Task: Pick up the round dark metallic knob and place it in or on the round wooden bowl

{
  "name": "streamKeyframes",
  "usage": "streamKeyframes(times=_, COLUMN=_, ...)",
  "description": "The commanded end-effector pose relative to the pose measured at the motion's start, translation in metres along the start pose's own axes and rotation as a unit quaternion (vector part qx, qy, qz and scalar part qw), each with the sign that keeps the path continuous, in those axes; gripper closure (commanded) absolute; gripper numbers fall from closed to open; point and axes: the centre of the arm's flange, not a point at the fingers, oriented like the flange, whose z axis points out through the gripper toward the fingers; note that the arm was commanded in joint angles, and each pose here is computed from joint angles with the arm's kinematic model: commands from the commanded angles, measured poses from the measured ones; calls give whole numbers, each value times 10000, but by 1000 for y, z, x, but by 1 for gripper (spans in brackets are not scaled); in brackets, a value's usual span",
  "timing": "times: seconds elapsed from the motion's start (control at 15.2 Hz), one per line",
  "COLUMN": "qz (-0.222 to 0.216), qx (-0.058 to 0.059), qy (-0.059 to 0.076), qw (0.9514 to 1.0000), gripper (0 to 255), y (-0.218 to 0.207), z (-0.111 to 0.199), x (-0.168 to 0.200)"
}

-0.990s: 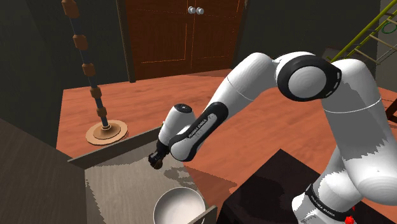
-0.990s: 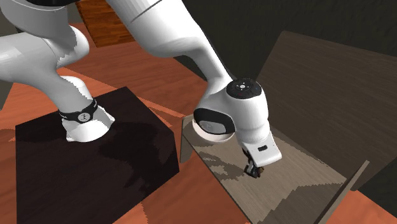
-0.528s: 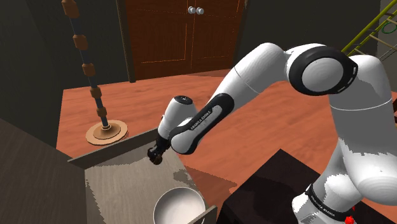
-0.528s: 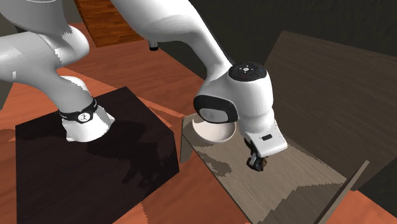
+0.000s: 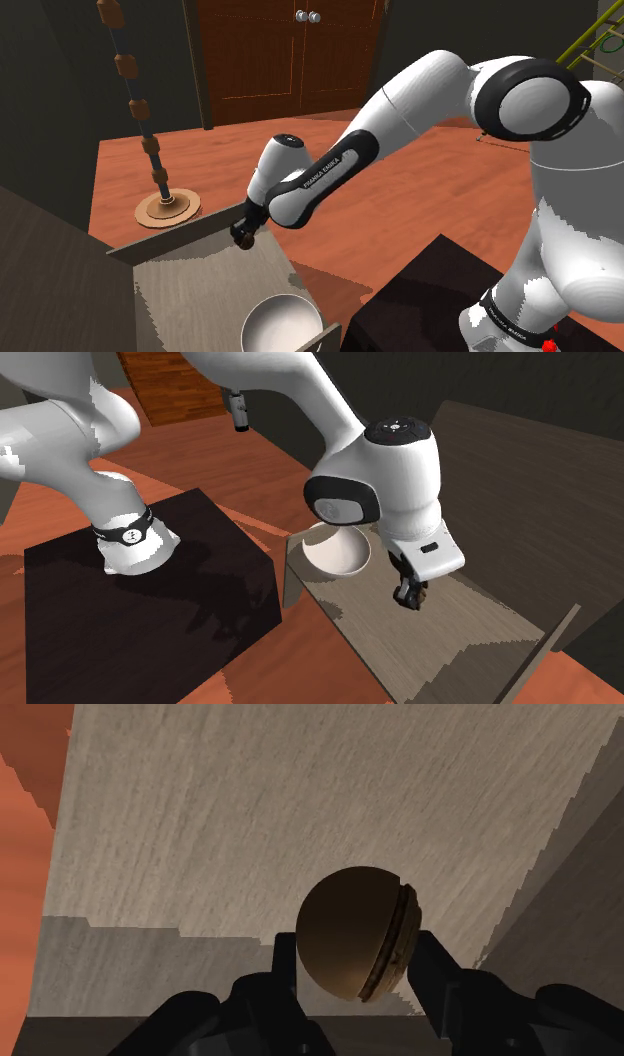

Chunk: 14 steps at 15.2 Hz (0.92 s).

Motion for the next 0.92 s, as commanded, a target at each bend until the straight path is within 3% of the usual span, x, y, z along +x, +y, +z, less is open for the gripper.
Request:
streamKeyframes(times=0.0, qz=0, qx=-1, qy=-1, qw=10000, gripper=255, y=-2, z=-11, x=3)
streamKeyframes(times=0.13, qz=0, qx=-1, qy=-1, qw=10000, gripper=255, y=-4, z=-20, x=6)
streamKeyframes(times=0.86, qz=0, qx=-1, qy=-1, qw=10000, gripper=255, y=-58, z=-45, x=-127)
